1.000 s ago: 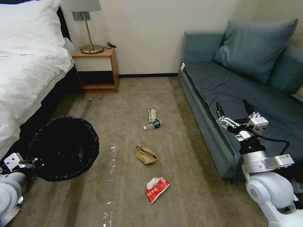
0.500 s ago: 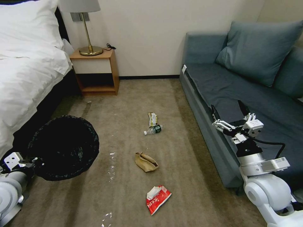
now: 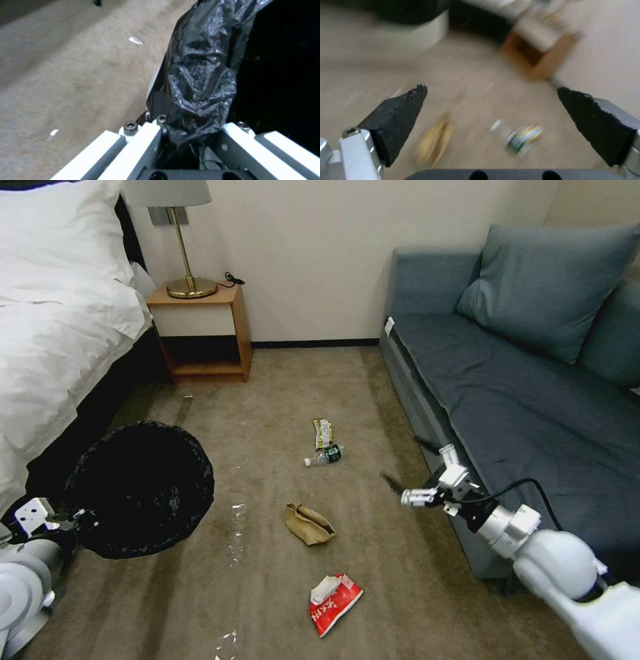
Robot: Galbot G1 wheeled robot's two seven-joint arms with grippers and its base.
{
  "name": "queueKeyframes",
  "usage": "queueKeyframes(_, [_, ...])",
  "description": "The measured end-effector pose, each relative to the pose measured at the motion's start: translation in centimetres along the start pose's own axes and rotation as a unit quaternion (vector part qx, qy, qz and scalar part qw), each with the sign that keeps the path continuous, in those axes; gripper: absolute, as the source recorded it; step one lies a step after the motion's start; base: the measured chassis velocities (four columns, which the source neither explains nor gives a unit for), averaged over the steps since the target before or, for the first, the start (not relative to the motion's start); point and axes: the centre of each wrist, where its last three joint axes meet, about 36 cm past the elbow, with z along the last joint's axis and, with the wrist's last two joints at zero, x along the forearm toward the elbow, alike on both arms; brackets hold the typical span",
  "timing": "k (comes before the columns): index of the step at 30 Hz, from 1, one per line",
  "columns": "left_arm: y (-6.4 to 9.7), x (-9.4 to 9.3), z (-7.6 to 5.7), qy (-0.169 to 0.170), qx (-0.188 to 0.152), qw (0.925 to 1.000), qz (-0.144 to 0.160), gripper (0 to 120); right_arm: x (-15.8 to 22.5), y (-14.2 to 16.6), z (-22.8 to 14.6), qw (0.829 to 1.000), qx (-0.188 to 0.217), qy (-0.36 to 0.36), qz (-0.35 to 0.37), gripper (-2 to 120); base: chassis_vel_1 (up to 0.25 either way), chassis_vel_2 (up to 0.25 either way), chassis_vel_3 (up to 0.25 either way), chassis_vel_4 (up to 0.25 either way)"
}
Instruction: Pick up the trash bin, then pick up the garbage on the floor and place it into the trash bin.
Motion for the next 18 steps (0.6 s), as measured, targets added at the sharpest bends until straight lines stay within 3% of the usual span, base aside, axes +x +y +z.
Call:
queueKeyframes(1, [-0.3,-0.2,0.3,0.003,-0.004,1.0,0.001,1,1.0,-1.2,1.0,0.998,0.021,0.035,-0.056,100,0.0,0.0,0.0,0.0])
queueKeyframes(4, [-0.5,-0.3,0.4,0.002,-0.007,1.0,0.001,1,1.1,-1.8,1.7,0.994,0.036,0.054,-0.093,100,0.0,0.0,0.0,0.0])
queueKeyframes(8, [-0.8,-0.3,0.9,-0.001,-0.011,0.9999,-0.005,1,-1.6,-2.1,2.7,0.98,0.072,0.069,-0.174,100,0.0,0.0,0.0,0.0])
queueKeyframes(11, [-1.2,-0.2,1.4,-0.006,-0.018,0.9998,-0.007,1,-7.0,-2.8,2.8,0.962,0.106,0.05,-0.246,100,0.0,0.0,0.0,0.0])
queueKeyframes(12, [-1.2,-0.2,1.4,-0.006,-0.018,0.9998,-0.007,1,-7.0,-2.8,2.8,0.962,0.106,0.05,-0.246,100,0.0,0.0,0.0,0.0])
queueKeyframes(14, [-1.5,-0.1,1.6,-0.007,-0.024,0.9997,-0.008,1,-12.4,-3.9,2.9,0.943,0.147,0.033,-0.296,100,0.0,0.0,0.0,0.0])
queueKeyframes(15, [-1.5,-0.1,1.6,-0.007,-0.024,0.9997,-0.008,1,-12.4,-3.9,2.9,0.943,0.147,0.033,-0.296,100,0.0,0.0,0.0,0.0])
queueKeyframes(18, [-1.7,0.2,1.8,-0.01,-0.028,0.9995,-0.01,1,-18.2,-4.3,3.6,0.919,0.165,0.024,-0.356,100,0.0,0.0,0.0,0.0])
